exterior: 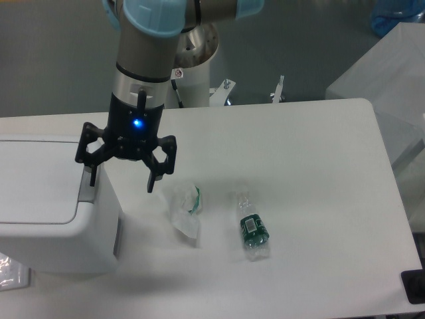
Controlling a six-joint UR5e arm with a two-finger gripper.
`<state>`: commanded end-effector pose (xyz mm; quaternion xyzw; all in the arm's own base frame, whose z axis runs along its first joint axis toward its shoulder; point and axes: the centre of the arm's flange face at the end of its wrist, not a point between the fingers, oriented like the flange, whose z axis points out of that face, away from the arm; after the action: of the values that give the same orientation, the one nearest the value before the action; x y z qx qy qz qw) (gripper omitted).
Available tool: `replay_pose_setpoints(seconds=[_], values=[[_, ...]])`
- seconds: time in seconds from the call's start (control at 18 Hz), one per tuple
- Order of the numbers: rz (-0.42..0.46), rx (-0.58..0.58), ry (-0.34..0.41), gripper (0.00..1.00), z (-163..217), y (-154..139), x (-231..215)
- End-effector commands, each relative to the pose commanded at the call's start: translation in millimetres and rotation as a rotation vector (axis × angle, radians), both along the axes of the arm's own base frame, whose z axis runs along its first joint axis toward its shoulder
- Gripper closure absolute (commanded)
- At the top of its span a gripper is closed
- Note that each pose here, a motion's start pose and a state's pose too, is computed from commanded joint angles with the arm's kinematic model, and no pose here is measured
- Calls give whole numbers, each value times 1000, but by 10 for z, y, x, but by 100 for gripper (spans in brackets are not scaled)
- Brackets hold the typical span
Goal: Open the trash can
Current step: 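Press down on the lid edge with the gripper to flip it open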
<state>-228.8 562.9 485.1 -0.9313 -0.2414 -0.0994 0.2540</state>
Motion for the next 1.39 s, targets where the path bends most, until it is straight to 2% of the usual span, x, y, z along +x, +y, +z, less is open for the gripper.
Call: replay_pose_setpoints(seconds=[1.39], values=[[-4, -21, -14, 0, -154, 19, 7]])
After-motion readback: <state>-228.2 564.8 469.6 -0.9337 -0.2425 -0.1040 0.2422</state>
